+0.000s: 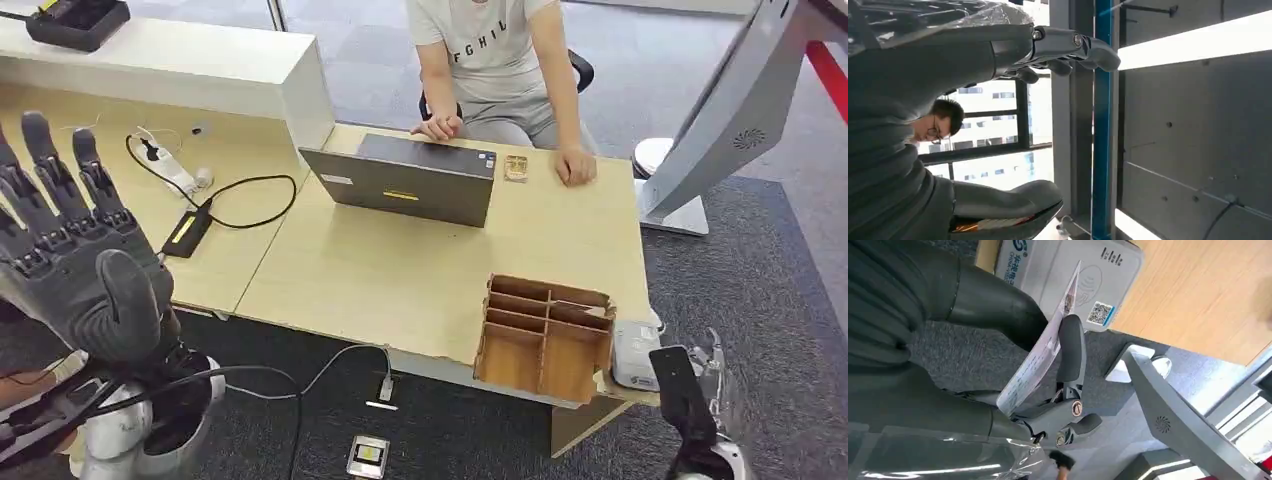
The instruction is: Pass the card to the sensor for recognition and then transmit it.
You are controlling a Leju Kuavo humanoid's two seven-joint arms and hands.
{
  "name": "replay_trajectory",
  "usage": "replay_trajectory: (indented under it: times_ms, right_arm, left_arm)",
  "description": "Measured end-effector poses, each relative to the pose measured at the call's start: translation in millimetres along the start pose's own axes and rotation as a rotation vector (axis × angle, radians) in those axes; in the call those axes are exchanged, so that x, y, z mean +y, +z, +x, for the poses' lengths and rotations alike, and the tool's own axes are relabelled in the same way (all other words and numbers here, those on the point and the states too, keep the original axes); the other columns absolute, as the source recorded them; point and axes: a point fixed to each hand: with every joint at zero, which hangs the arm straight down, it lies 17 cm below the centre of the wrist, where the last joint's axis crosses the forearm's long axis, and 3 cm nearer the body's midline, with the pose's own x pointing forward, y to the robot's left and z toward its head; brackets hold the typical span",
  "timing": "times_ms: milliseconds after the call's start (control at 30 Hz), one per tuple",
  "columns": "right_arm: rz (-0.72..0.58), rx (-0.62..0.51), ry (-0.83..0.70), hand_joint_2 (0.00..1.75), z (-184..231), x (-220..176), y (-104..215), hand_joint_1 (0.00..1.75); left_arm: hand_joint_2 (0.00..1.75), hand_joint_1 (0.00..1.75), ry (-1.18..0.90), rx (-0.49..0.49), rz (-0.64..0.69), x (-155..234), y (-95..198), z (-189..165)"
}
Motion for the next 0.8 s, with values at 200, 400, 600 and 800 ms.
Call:
replay_trajectory:
  times_ms: [200, 400, 600, 800]
  right_arm:
    - [0.017, -0.035, 0.082, 1.75, 4.7, 7.9, 5.4, 1.75]
    - [0.036, -0.082, 0.148, 1.75, 14.9, 18.9, 10.7, 1.75]
    - [0.067, -0.103, 0.205, 1.75, 17.6, 28.6, 14.8, 1.75]
    - [0.108, -0.118, 0.287, 1.75, 17.3, 39.2, 18.6, 1.75]
  left_arm:
    - [1.75, 0.03, 0.004, -0.010, -0.009, -2.7, -2.2, 1.1]
    - [1.75, 0.03, 0.013, -0.014, -0.013, -3.9, -3.9, 1.6]
    - [1.75, 0.03, 0.009, -0.013, -0.009, -2.6, -4.1, 1.3]
    - [1.75, 0.03, -0.001, -0.017, -0.010, -2.3, -5.2, 1.5]
